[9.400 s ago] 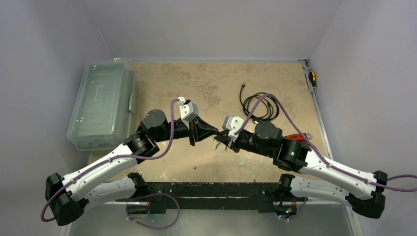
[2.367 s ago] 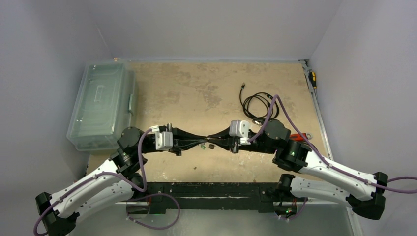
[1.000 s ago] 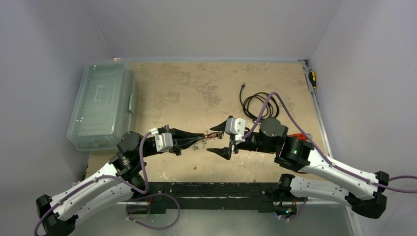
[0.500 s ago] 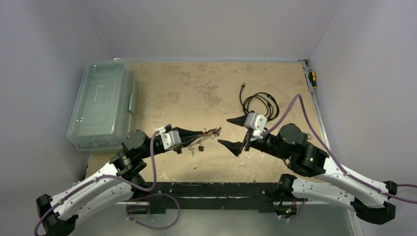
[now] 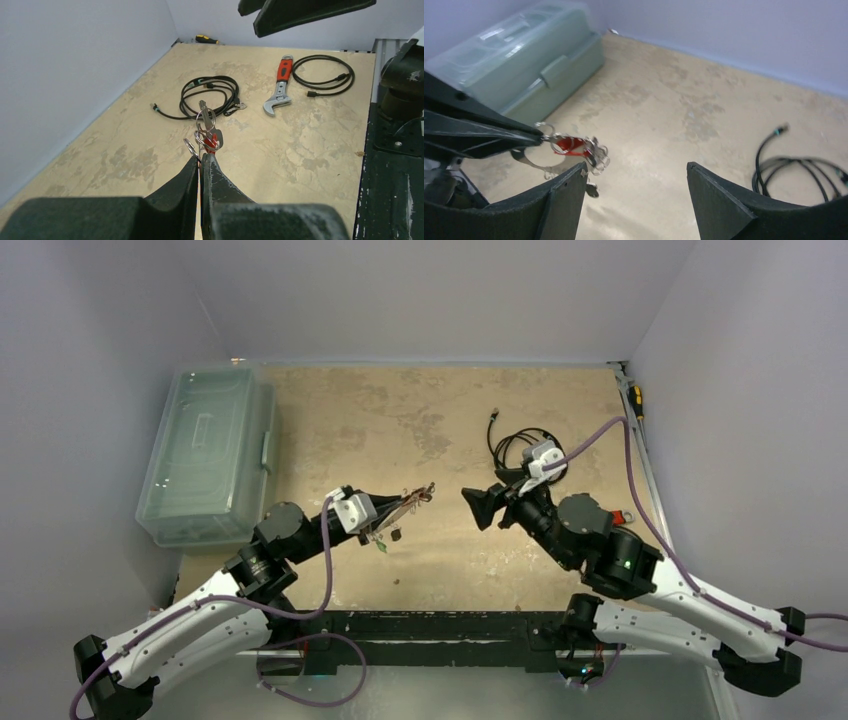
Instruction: Put the keys on the keyring
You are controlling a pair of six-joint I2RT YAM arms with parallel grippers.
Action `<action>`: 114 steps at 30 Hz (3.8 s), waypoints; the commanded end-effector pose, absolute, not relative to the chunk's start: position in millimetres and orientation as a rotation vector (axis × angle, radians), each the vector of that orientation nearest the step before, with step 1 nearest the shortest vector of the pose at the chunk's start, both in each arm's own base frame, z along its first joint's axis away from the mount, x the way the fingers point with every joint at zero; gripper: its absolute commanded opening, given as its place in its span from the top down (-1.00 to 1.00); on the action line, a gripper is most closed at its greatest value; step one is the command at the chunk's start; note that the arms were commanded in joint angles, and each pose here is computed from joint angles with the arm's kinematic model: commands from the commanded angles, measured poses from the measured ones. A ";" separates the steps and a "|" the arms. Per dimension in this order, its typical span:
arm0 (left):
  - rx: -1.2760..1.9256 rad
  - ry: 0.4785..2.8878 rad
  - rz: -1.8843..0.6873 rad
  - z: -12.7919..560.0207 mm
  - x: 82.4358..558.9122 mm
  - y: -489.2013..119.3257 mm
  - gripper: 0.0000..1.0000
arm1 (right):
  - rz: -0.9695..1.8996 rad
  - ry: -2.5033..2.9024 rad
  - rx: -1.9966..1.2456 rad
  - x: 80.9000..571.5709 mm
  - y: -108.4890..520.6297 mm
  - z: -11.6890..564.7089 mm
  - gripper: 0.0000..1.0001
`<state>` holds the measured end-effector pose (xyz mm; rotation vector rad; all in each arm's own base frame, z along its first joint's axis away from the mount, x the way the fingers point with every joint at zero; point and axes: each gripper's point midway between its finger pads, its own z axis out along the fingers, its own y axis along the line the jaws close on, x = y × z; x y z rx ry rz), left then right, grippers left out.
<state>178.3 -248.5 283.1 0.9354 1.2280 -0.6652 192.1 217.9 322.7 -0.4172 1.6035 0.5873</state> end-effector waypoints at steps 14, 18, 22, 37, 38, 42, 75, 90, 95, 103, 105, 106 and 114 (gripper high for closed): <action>0.865 1.164 -0.649 316.7 180.7 -241.8 1.00 | 0.410 2.008 0.387 199.7 150.3 225.8 -0.57; 0.866 1.158 -0.664 317.8 178.2 -242.5 1.00 | 0.453 2.071 0.403 208.8 145.0 209.8 -0.53; 0.855 1.151 -0.659 320.8 177.8 -239.6 1.00 | 0.437 2.209 0.363 219.3 147.4 180.1 -0.53; 0.825 1.154 -0.632 323.4 180.7 -233.2 1.00 | 0.317 2.292 0.349 301.2 146.2 135.9 -0.47; 0.825 1.157 -0.631 322.8 181.0 -233.3 1.00 | 0.295 2.301 0.354 308.4 143.4 131.0 -0.45; 0.829 1.157 -0.636 322.2 180.4 -234.2 1.00 | 0.261 2.338 0.373 337.9 133.8 111.7 -0.40; 0.849 1.192 -0.626 311.4 186.7 -240.2 1.00 | 0.165 2.300 0.416 433.6 53.8 119.3 -0.21; 0.850 1.183 -0.645 314.0 183.5 -241.0 1.00 | -0.017 2.512 0.350 341.5 28.7 74.8 0.01; 0.849 1.183 -0.649 314.2 182.9 -241.0 1.00 | 0.004 2.570 0.279 342.1 39.8 60.7 0.13; 0.850 1.183 -0.649 314.1 182.7 -241.0 1.00 | -0.036 2.634 0.205 346.5 50.3 43.4 0.15; 0.853 1.184 -0.651 313.3 182.4 -241.4 1.00 | -0.045 2.630 0.200 349.0 50.9 44.1 0.17; 0.854 1.185 -0.650 313.0 182.6 -241.5 1.00 | -0.054 2.629 0.201 349.8 49.8 44.9 0.18; 0.851 1.182 -0.651 314.5 182.4 -241.0 1.00 | -0.087 2.633 0.180 353.9 49.8 45.9 0.28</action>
